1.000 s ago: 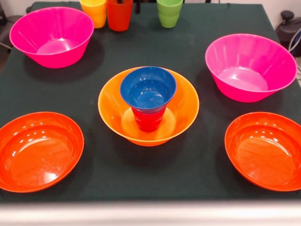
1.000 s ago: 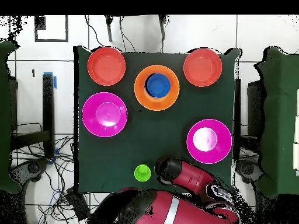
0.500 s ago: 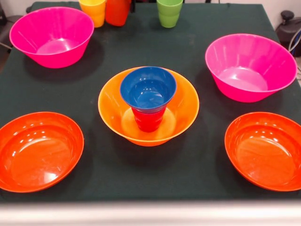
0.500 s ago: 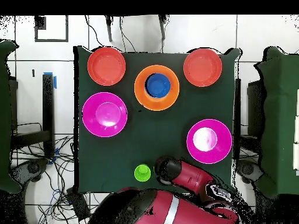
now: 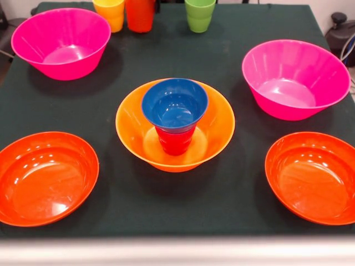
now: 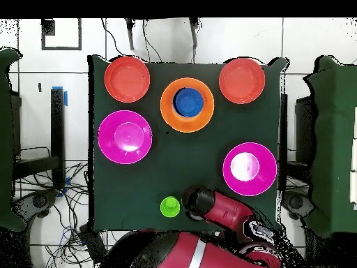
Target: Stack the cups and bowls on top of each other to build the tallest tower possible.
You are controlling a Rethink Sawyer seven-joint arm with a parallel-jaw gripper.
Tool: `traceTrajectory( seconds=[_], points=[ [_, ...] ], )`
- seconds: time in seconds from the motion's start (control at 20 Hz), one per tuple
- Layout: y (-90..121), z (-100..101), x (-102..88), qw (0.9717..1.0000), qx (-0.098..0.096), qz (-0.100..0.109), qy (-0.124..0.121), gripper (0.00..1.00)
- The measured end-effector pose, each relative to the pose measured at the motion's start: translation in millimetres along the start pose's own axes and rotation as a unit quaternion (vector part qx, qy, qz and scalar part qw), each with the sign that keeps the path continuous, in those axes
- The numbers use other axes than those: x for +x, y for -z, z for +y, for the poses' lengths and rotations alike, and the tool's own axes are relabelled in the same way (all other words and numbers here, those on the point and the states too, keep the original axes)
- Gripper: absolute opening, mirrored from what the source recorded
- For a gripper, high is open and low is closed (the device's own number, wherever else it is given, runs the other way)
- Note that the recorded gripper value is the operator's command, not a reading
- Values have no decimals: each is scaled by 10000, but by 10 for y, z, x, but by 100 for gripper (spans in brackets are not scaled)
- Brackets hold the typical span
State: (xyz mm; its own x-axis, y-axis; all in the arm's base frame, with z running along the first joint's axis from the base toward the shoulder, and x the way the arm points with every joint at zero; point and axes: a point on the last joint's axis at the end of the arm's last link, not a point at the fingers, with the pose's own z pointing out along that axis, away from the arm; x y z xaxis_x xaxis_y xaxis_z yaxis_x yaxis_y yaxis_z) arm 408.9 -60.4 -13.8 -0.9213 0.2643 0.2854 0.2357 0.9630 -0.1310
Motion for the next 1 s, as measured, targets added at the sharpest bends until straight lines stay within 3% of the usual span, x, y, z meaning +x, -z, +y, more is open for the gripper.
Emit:
traceTrajectory(
  seconds=[0.3,0.35,0.55,0.85,1.0],
  points=[
    [294,125,-99,9998,2,99,145,0],
    [425,166,-173,9997,0,151,197,0],
    [608,204,-311,9995,1,187,251,0],
    [949,189,-657,9995,0,159,273,0],
    [1129,157,-925,9996,28,-16,275,0]
  ],
)
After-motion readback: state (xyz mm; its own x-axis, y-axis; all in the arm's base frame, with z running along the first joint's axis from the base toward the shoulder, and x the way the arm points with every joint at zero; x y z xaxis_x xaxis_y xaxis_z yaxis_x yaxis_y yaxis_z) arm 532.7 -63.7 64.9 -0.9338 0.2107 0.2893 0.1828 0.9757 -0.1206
